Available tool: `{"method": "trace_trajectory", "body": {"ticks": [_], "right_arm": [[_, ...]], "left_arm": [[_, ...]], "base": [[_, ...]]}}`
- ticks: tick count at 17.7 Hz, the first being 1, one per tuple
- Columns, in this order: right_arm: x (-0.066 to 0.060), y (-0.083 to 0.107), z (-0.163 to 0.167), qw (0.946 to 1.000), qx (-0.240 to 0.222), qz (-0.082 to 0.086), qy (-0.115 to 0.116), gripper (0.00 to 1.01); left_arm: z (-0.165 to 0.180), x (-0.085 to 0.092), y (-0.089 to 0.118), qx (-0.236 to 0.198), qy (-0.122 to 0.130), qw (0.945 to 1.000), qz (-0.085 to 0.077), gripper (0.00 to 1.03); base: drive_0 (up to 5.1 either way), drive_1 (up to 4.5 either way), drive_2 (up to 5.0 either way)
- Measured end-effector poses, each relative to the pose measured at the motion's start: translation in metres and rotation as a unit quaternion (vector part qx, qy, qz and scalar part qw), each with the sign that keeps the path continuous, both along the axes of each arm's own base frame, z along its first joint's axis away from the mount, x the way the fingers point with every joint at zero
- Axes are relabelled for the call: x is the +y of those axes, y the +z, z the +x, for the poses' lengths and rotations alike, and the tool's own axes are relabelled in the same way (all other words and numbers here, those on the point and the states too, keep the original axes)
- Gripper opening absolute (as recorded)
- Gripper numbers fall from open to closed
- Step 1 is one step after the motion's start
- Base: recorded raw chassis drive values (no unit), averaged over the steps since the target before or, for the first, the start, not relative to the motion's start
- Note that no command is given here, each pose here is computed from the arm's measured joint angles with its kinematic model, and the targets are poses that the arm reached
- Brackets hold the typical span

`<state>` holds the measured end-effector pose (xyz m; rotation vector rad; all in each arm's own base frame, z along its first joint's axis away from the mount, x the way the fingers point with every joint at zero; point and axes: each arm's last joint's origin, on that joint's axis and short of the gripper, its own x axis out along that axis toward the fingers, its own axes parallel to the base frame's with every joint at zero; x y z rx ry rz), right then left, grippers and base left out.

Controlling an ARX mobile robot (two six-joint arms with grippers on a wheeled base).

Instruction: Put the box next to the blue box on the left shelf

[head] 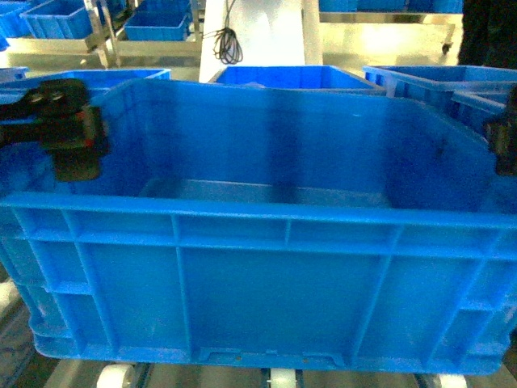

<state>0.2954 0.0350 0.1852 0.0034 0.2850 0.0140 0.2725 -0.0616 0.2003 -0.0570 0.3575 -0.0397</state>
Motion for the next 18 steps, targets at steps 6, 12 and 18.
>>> {"method": "trace_trajectory", "body": {"ticks": [6,12,18], "right_arm": [[-0.022,-0.011,-0.082,0.9923,-0.124,0.0,-0.006,0.01],[-0.035,-0.027,-0.128,0.9924,-0.123,0.0,-0.007,0.01],[-0.035,-0.017,-0.162,0.9898,-0.142,0.0,-0.007,0.01]], "left_arm": [[-0.072,0.04,-0.015,-0.158,0.022,0.9869,0.023,0.07],[-0.113,0.063,-0.024,-0.173,0.032,0.9842,0.022,0.02],[-0.143,0.062,-0.031,-0.179,0.021,0.9834,0.02,0.02]], "base": [[0.0,0.0,0.0],[0.0,0.0,0.0],[0.0,0.0,0.0]]}}
